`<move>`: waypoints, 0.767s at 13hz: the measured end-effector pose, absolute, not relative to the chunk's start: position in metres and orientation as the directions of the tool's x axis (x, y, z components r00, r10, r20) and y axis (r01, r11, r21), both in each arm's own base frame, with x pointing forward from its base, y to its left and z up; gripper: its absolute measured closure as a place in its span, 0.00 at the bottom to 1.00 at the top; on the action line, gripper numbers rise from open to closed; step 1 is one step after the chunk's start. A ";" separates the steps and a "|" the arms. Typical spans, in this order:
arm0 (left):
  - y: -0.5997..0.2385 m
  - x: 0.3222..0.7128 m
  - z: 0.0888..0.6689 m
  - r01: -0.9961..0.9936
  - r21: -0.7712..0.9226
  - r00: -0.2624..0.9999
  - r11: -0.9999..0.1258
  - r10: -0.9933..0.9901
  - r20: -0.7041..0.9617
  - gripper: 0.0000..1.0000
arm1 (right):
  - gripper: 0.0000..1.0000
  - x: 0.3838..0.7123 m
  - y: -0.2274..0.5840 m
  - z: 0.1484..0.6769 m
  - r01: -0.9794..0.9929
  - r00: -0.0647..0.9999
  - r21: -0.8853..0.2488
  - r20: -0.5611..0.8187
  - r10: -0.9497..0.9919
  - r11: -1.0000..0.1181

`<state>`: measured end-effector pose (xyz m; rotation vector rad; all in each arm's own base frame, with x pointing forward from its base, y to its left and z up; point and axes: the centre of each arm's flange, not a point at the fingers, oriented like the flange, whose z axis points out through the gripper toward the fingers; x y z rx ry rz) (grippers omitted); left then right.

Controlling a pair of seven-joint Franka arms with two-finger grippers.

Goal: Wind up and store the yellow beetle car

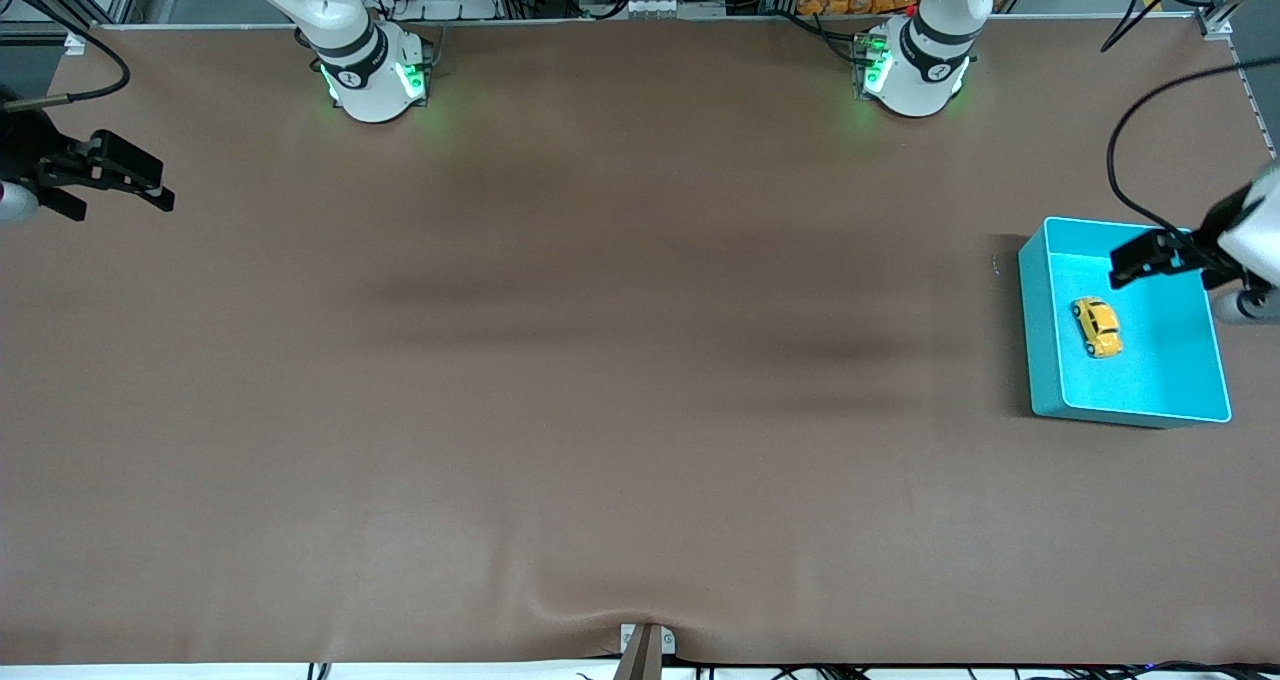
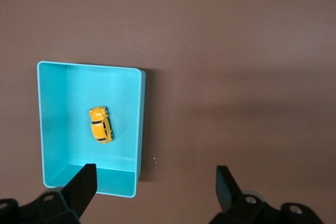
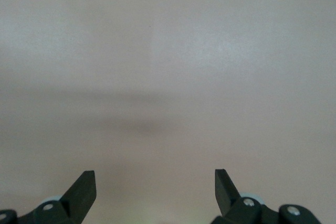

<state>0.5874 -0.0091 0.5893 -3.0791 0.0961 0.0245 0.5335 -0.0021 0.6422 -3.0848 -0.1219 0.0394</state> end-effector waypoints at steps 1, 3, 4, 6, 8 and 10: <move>-0.025 0.581 0.600 -0.083 -0.064 0.996 -0.995 -0.082 -0.018 0.00 | 0.00 0.534 -0.002 0.642 0.078 0.997 -0.055 -0.023 0.080 -0.995; -0.053 0.567 0.616 -0.084 -0.057 0.996 -0.995 -0.082 -0.034 0.00 | 0.00 0.534 -0.002 0.642 0.079 0.997 -0.055 -0.024 0.080 -0.995; -0.066 0.561 0.623 -0.071 -0.051 0.997 -0.996 -0.069 -0.041 0.00 | 0.00 0.534 -0.002 0.642 0.079 0.996 -0.055 -0.024 0.080 -0.995; -0.088 0.550 0.635 -0.062 -0.051 0.997 -0.997 -0.060 -0.048 0.00 | 0.00 0.535 -0.002 0.641 0.079 0.997 -0.054 -0.017 0.080 -0.995; -0.102 0.541 0.645 -0.079 -0.053 0.996 -0.995 -0.077 -0.043 0.00 | 0.00 0.536 -0.001 0.639 0.080 0.997 -0.054 -0.010 0.081 -0.995; -0.114 0.535 0.649 -0.102 -0.054 0.994 -0.993 -0.100 -0.040 0.00 | 0.00 0.536 0.000 0.638 0.081 0.997 -0.054 -0.011 0.082 -0.995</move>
